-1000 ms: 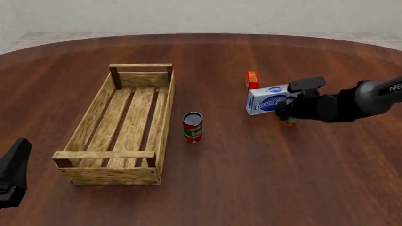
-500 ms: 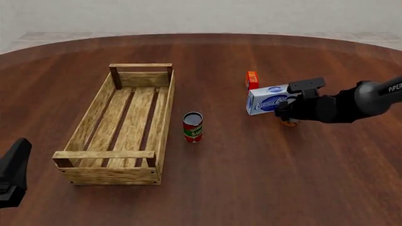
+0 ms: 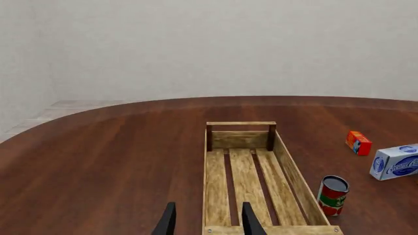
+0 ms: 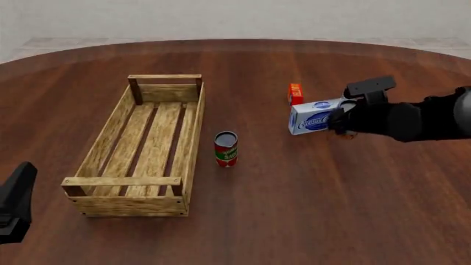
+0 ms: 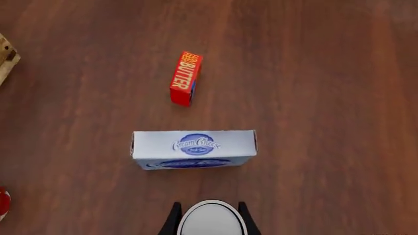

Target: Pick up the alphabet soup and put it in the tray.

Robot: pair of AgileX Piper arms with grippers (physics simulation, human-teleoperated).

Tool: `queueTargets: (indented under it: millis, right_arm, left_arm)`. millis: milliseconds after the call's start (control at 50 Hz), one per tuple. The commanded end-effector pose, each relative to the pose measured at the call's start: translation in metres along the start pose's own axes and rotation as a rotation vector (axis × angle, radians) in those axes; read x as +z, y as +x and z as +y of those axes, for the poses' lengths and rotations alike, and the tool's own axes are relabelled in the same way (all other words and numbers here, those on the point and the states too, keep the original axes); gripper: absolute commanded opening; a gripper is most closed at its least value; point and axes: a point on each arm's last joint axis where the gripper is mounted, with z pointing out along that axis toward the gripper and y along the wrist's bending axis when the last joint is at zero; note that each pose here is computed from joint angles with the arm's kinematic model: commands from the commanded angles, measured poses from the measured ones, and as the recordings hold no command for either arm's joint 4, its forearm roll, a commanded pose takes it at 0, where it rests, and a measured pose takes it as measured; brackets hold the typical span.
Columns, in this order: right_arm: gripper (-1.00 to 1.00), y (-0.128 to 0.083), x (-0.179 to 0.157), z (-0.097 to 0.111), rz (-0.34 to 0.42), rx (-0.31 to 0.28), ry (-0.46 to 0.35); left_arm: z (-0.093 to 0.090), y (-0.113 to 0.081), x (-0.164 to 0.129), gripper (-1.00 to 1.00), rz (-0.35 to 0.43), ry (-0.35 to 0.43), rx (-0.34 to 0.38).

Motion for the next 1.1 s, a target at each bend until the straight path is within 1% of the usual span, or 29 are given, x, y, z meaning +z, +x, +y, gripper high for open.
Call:
queueTargets:
  millis: [20, 220, 280, 440, 700, 740, 760, 880, 900, 1100]
  right_arm:
    - [-1.00, -0.018, -0.038, 0.008, -0.063, -0.006, -0.019]
    - [-1.00, -0.030, -0.059, 0.015, -0.096, -0.026, -0.038]
    - [-1.00, -0.037, -0.067, 0.019, -0.113, -0.026, -0.050]
    - [-1.00, -0.051, -0.090, 0.038, -0.156, -0.035, -0.109]
    - [-1.00, -0.073, -0.117, 0.058, -0.207, -0.064, -0.174]
    - [-1.00, -0.075, -0.119, 0.061, -0.212, -0.070, -0.184]
    - [-1.00, -0.077, -0.120, 0.066, -0.216, -0.076, -0.200]
    - [-1.00, -0.084, -0.124, 0.082, -0.229, -0.093, -0.247]
    - [-1.00, -0.084, -0.124, 0.082, -0.229, -0.093, -0.247]
    - [-1.00, -0.093, -0.125, 0.107, -0.241, -0.124, -0.314]
  left_arm:
    - [0.000, 0.000, 0.000, 1.00, 0.000, 0.000, 0.000]
    - [0.000, 0.000, 0.000, 1.00, 0.000, 0.000, 0.000]
    - [0.000, 0.000, 0.000, 1.00, 0.000, 0.000, 0.000]
    - [0.000, 0.000, 0.000, 1.00, 0.000, 0.000, 0.000]
    - [0.000, 0.000, 0.000, 1.00, 0.000, 0.000, 0.000]
    - [0.000, 0.000, 0.000, 1.00, 0.000, 0.000, 0.000]
    - [0.000, 0.000, 0.000, 1.00, 0.000, 0.000, 0.000]
    - [0.000, 0.000, 0.000, 1.00, 0.000, 0.000, 0.000]
    - [0.000, 0.000, 0.000, 1.00, 0.000, 0.000, 0.000]
    - [0.000, 0.000, 0.000, 1.00, 0.000, 0.000, 0.000]
